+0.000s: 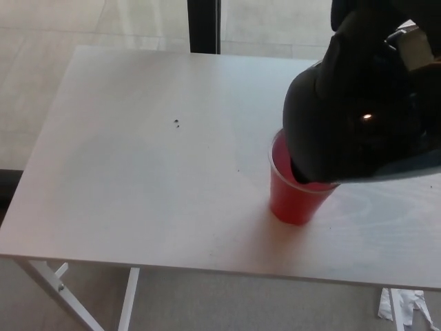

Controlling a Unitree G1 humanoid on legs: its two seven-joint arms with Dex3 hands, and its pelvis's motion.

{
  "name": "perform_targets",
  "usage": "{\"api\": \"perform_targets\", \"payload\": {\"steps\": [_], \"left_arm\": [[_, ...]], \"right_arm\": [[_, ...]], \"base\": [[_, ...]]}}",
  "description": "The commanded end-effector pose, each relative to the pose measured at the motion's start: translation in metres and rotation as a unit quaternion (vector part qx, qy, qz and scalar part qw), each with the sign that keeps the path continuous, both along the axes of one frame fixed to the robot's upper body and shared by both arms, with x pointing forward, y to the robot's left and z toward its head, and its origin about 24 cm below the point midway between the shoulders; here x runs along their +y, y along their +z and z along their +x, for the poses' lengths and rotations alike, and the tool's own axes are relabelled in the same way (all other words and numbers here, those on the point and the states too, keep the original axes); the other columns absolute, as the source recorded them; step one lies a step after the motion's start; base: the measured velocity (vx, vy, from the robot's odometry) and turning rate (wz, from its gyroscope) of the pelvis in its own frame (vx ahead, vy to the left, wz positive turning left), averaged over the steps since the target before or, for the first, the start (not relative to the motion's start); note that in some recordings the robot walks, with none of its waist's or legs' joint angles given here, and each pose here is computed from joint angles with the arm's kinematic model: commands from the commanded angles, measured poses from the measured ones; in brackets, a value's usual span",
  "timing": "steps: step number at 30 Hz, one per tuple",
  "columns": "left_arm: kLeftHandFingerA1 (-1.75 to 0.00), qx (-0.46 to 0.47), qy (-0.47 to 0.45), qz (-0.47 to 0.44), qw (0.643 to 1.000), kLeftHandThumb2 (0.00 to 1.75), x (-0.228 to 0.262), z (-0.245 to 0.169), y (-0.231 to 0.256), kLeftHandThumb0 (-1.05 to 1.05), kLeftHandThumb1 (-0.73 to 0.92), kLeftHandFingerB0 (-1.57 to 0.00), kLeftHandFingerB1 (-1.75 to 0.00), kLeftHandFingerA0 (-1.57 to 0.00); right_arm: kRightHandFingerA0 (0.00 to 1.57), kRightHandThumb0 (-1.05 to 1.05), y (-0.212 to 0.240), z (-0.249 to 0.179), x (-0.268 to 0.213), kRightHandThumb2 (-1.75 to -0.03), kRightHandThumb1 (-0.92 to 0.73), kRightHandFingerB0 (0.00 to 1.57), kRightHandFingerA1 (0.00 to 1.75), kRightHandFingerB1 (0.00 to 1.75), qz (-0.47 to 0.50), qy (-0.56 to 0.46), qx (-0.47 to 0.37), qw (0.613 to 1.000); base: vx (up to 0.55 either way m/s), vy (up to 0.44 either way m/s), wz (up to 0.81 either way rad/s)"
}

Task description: The robot uses its right hand to lift up a kettle kept on the middle of the desk by its handle and tilt it into a glass kept next to it to pour out water

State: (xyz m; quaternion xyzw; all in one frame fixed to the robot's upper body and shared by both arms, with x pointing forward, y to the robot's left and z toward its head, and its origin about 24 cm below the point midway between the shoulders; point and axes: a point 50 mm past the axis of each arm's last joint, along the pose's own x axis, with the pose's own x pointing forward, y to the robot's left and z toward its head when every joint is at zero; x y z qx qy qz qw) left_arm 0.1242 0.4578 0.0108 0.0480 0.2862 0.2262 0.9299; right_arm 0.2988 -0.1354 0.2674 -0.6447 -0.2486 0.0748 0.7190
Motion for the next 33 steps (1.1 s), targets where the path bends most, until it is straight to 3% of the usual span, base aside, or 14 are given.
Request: {"api": "perform_targets", "payload": {"steps": [1,10,14,16,19,20,21,23,24,25,27,31,32,33], "left_arm": [[-0.47,0.003,-0.002,0.009,1.0,0.73,0.004,-0.002,0.005,-0.85,0.92,-0.28,-0.37,-0.4],[-0.49,0.007,0.0,0.009,1.0,0.74,0.004,-0.004,0.003,-0.85,0.92,-0.29,-0.37,-0.41],[-0.5,0.007,0.004,0.006,1.0,0.74,0.004,-0.006,0.003,-0.85,0.92,-0.29,-0.37,-0.42],[-0.51,0.003,0.005,0.003,1.0,0.74,0.003,-0.006,0.002,-0.84,0.92,-0.28,-0.38,-0.41],[-0.5,0.003,0.007,0.0,1.0,0.74,0.004,-0.006,0.002,-0.84,0.92,-0.28,-0.37,-0.41],[-0.5,0.003,0.008,0.003,1.0,0.73,0.004,-0.008,0.002,-0.84,0.92,-0.28,-0.38,-0.42],[-0.5,0.003,0.007,0.004,1.0,0.74,0.004,-0.008,0.002,-0.86,0.92,-0.28,-0.38,-0.42],[-0.5,0.004,0.005,0.005,1.0,0.74,0.004,-0.008,0.002,-0.86,0.92,-0.28,-0.38,-0.42],[-0.51,0.004,0.008,0.004,1.0,0.73,0.004,-0.008,0.002,-0.86,0.92,-0.29,-0.38,-0.42],[-0.51,0.004,0.008,0.004,1.0,0.73,0.004,-0.009,0.002,-0.86,0.92,-0.29,-0.38,-0.42],[-0.51,0.006,0.009,0.002,1.0,0.74,0.004,-0.009,0.001,-0.86,0.92,-0.28,-0.38,-0.42],[-0.51,0.01,0.007,0.006,1.0,0.74,0.003,-0.012,-0.002,-0.86,0.92,-0.28,-0.39,-0.41],[-0.52,0.01,0.008,0.005,1.0,0.74,0.003,-0.014,-0.002,-0.87,0.92,-0.28,-0.39,-0.4],[-0.51,0.01,0.008,0.004,1.0,0.74,0.003,-0.014,-0.002,-0.87,0.92,-0.29,-0.38,-0.4]], "right_arm": [[0.89,-0.24,-0.007,0.001,0.005,-0.78,-0.58,0.82,1.75,1.06,-0.03,-0.003,0.042,0.999],[0.87,-0.23,-0.001,0.011,-0.008,-0.92,-0.51,0.66,1.75,1.75,-0.028,-0.032,0.038,0.998],[0.92,-0.26,0.004,0.015,-0.016,-0.96,-0.52,0.74,1.75,1.51,-0.01,-0.051,0.036,0.998],[0.97,-0.15,0.009,0.019,-0.028,-0.89,-0.51,0.86,1.7,0.74,0.017,-0.076,0.045,0.996],[1.19,-0.26,0.013,0.023,-0.041,-1.04,-0.47,0.89,1.35,1.1,0.038,-0.091,0.036,0.994],[1.21,-0.27,0.017,0.024,-0.049,-1.07,-0.49,0.82,1.35,0.95,0.058,-0.113,0.033,0.991],[0.96,-0.19,0.017,0.024,-0.051,-1.12,-0.46,0.73,1.75,1.43,0.064,-0.114,0.032,0.991],[0.96,-0.19,0.018,0.023,-0.053,-1.12,-0.46,0.73,1.75,1.43,0.071,-0.112,0.03,0.991],[0.95,-0.19,0.019,0.021,-0.06,-1.06,-0.5,0.85,1.75,1.02,0.085,-0.126,0.028,0.988],[0.95,-0.19,0.019,0.02,-0.06,-1.06,-0.5,0.85,1.75,1.02,0.085,-0.125,0.029,0.988],[1.03,-0.23,0.018,0.015,-0.068,-1.26,-0.41,0.83,1.59,1.46,0.115,-0.148,0.047,0.981],[0.94,-0.18,0.011,0.007,-0.081,-1.1,-0.46,0.77,1.75,1.58,0.173,-0.166,0.073,0.968],[0.94,-0.19,0.008,0.006,-0.087,-1.08,-0.46,0.85,1.75,1.03,0.186,-0.185,0.075,0.962],[0.94,-0.18,0.005,0.005,-0.09,-1.15,-0.42,0.84,1.75,1.15,0.192,-0.192,0.072,0.96]], "base": [[0.0,0.0,0.0],[0.0,0.0,0.0],[0.0,0.0,0.0],[0.0,0.0,0.0],[0.0,0.0,0.0],[0.0,0.0,0.0],[0.0,0.0,0.0],[0.0,0.0,0.0],[0.0,0.0,0.0],[0.0,0.0,0.0],[0.0,0.0,0.0],[0.0,0.0,0.0],[0.0,0.0,0.0],[0.0,0.0,0.0]]}}
